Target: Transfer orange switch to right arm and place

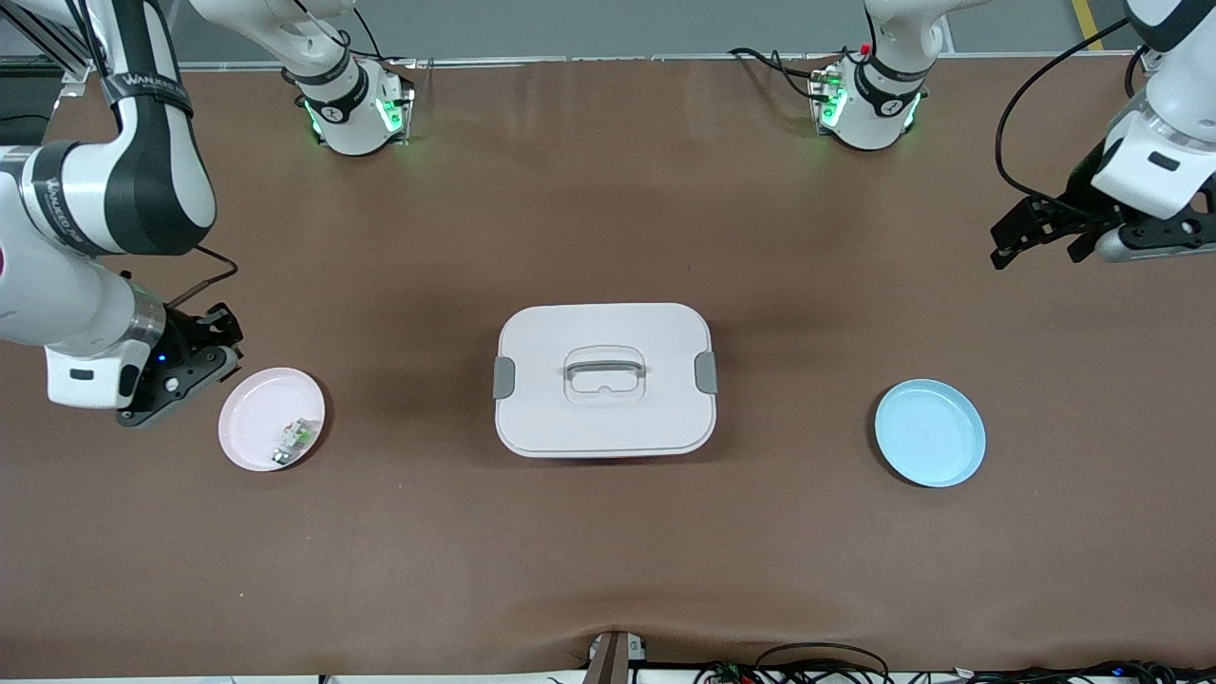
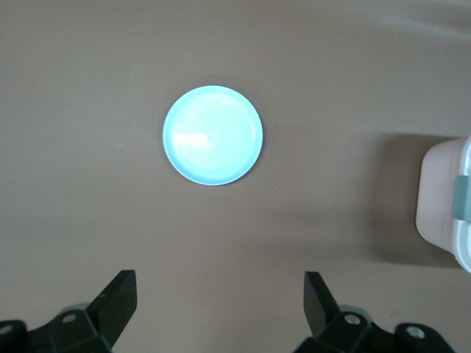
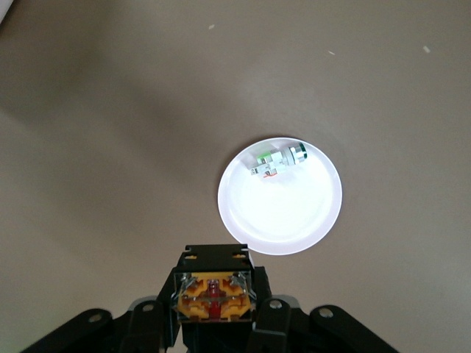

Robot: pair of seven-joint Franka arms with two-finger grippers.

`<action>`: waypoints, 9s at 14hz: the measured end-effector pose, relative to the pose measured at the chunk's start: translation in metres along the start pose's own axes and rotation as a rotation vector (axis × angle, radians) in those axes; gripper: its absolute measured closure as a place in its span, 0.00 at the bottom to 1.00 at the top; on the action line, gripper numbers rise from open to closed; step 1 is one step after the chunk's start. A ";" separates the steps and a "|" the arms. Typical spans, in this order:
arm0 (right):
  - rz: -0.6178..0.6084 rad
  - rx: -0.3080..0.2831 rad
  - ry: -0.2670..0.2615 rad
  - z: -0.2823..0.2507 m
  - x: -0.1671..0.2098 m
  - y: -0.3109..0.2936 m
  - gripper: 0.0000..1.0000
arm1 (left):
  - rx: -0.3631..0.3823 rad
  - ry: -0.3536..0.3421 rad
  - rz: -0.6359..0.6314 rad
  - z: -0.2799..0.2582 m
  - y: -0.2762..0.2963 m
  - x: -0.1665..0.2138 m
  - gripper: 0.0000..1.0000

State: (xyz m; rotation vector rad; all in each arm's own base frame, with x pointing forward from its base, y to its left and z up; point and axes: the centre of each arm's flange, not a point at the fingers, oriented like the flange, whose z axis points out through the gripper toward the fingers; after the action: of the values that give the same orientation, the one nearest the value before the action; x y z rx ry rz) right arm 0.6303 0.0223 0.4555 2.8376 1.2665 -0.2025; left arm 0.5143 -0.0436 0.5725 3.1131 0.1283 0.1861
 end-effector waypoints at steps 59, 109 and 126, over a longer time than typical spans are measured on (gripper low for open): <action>-0.534 0.088 0.131 0.228 -0.041 0.077 0.00 | -0.021 -0.013 0.043 -0.053 -0.006 0.016 0.00; 0.865 0.122 0.067 -0.155 -0.130 0.034 0.00 | -0.032 0.008 0.040 -0.069 -0.025 -0.003 0.00; 0.723 0.106 0.101 -0.182 -0.163 0.023 0.00 | -0.031 -0.010 0.040 -0.062 -0.024 0.005 0.00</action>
State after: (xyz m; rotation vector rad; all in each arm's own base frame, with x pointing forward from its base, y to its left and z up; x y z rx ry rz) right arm 0.5593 -0.0991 0.6559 3.1980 0.1752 -0.1018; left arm 0.5103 -0.0183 0.6340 3.0868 0.0623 0.1718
